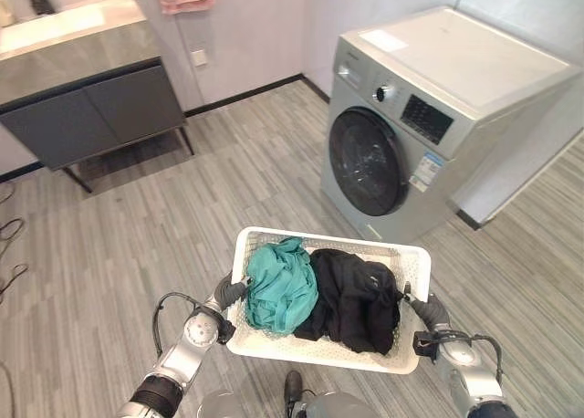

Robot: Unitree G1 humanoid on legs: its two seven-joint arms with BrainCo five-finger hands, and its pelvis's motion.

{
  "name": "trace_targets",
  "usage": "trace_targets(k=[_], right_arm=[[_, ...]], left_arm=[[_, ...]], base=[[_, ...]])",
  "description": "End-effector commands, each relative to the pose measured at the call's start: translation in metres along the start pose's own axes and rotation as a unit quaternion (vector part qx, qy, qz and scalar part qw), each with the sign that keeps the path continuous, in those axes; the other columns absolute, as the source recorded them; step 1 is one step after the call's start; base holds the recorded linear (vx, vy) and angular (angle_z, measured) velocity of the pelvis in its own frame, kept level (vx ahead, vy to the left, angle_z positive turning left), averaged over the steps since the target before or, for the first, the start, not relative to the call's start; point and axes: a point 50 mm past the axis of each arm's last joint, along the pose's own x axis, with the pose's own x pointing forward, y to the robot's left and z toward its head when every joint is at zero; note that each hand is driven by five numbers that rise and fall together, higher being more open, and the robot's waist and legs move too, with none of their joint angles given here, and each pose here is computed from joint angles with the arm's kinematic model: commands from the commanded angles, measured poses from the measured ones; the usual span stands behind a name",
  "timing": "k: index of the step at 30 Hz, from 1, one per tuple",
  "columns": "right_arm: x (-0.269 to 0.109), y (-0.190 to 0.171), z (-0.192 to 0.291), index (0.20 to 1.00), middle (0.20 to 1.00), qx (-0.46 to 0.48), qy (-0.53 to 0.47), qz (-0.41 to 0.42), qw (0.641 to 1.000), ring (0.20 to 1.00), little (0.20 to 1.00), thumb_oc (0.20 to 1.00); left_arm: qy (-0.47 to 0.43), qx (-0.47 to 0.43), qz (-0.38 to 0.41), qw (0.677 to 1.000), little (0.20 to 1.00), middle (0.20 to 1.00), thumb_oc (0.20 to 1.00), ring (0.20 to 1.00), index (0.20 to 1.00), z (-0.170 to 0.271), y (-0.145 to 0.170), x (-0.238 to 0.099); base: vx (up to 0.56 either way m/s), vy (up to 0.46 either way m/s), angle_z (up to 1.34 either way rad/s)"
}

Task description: Grab the laundry basket,head to the washer,open it,put in the laundry and shut it.

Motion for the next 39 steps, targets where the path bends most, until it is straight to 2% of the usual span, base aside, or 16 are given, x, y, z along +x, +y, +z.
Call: trace_targets(k=[1,9,20,28,34,39], right_arm=[[-0.004,-0.040,0.042,0.200,0.200,-0.014,-0.100,-0.041,0.994,0.200,0.200,0.200],[-0.004,-0.039,0.047,0.200,0.200,-0.019,-0.112,-0.034,0.993,0.200,0.200,0.200],[0.002,-0.018,0.048,0.200,0.200,-0.017,-0.107,-0.004,0.994,0.200,0.200,0.200],[0.005,-0.024,0.056,0.200,0.200,-0.006,-0.119,-0.026,0.993,0.200,0.200,0.200],[0.009,-0.029,0.076,0.200,0.200,-0.034,-0.144,-0.032,0.988,0.200,0.200,0.200],[0.008,-0.038,0.075,0.200,0.200,-0.036,-0.139,-0.050,0.988,0.200,0.200,0.200]], left_arm=[[-0.024,0.011,0.085,0.996,0.200,0.200,0.200,0.200,0.200,0.007,0.050,0.002],[-0.022,0.010,0.085,0.996,0.200,0.200,0.200,0.200,0.200,0.003,0.048,-0.001],[-0.006,0.015,0.091,0.996,0.200,0.200,0.200,0.200,0.200,-0.009,0.055,-0.009],[-0.003,0.023,0.085,0.996,0.200,0.200,0.200,0.200,0.200,-0.008,0.054,-0.010],[0.022,0.001,0.108,0.994,0.200,0.200,0.200,0.200,0.200,-0.023,0.066,-0.022],[0.026,-0.006,0.139,0.990,0.200,0.200,0.200,0.200,0.200,-0.024,0.077,-0.021]], base=[[0.22,0.174,-0.21],[0.19,0.215,-0.38],[0.12,0.270,-0.11],[0.07,0.251,-0.11],[0.19,0.173,-0.46],[0.39,-0.030,-0.01]])
